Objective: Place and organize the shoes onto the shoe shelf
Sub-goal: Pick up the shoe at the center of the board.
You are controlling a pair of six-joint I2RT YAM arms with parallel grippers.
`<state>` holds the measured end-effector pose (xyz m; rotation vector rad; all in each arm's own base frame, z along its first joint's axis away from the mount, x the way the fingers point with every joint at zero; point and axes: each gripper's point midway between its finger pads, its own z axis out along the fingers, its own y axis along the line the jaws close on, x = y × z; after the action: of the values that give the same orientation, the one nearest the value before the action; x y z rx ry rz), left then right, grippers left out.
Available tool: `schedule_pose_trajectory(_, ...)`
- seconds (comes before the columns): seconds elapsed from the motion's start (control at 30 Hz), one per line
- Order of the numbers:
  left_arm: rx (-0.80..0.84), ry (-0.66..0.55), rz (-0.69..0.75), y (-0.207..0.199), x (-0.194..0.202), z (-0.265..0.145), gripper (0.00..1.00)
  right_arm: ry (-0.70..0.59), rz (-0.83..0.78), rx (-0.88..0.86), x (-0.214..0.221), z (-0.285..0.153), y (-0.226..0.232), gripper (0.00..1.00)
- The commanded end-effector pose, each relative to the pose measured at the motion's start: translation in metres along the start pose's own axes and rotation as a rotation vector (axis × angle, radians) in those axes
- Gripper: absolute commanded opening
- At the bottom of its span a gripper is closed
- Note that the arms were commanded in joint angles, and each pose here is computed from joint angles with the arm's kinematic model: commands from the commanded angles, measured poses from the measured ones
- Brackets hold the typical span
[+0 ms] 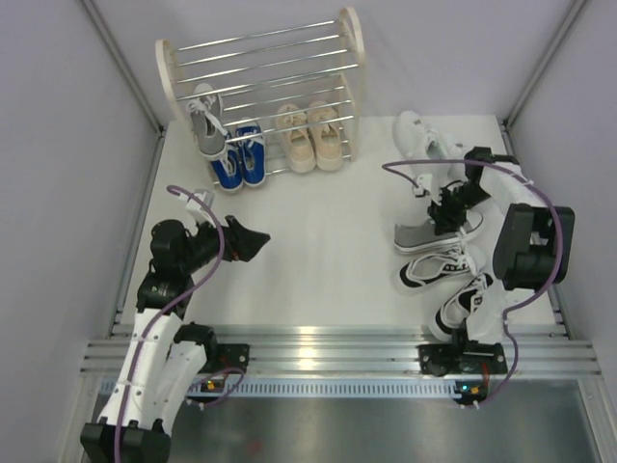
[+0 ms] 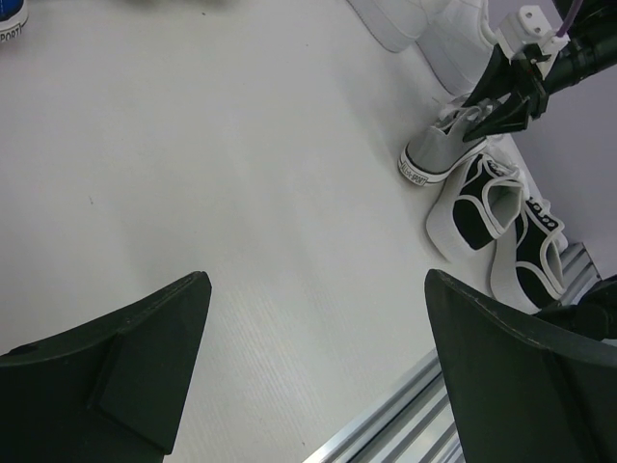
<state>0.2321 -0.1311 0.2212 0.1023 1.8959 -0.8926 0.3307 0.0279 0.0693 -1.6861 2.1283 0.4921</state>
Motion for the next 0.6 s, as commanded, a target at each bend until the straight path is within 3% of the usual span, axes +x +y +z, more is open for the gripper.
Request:
schedule_pose_trajectory(0.0, 0.042, 0.004, 0.020, -0.005, 0.000, 0.002, 0.98, -0.022, -0.081, -0.031, -0.010, -0.002, -0.003, 0.33)
schedule_pose_trajectory(0.13, 0.070, 0.020, 0.006, -0.008, 0.003, 0.005, 0.98, -0.026, -0.130, -0.031, -0.009, -0.002, 0.006, 0.07)
schedule_pose_trajectory(0.2, 0.078, 0.029, -0.002, -0.008, 0.005, 0.006, 0.98, -0.025, -0.154, -0.029, -0.008, -0.003, 0.009, 0.00)
schedule_pose_trajectory(0.4, 0.156, 0.054, -0.046, -0.018, 0.011, 0.010, 0.98, -0.071, -0.224, 0.072, -0.032, -0.030, 0.009, 0.00)
schedule_pose_trajectory(0.5, 0.215, 0.079, -0.143, -0.027, 0.016, 0.013, 0.98, -0.130, -0.288, 0.139, -0.055, -0.052, 0.011, 0.00)
schedule_pose_trajectory(0.57, 0.262, 0.158, -0.268, -0.034, 0.027, 0.015, 0.98, -0.161, -0.320, 0.165, -0.069, -0.062, 0.015, 0.00)
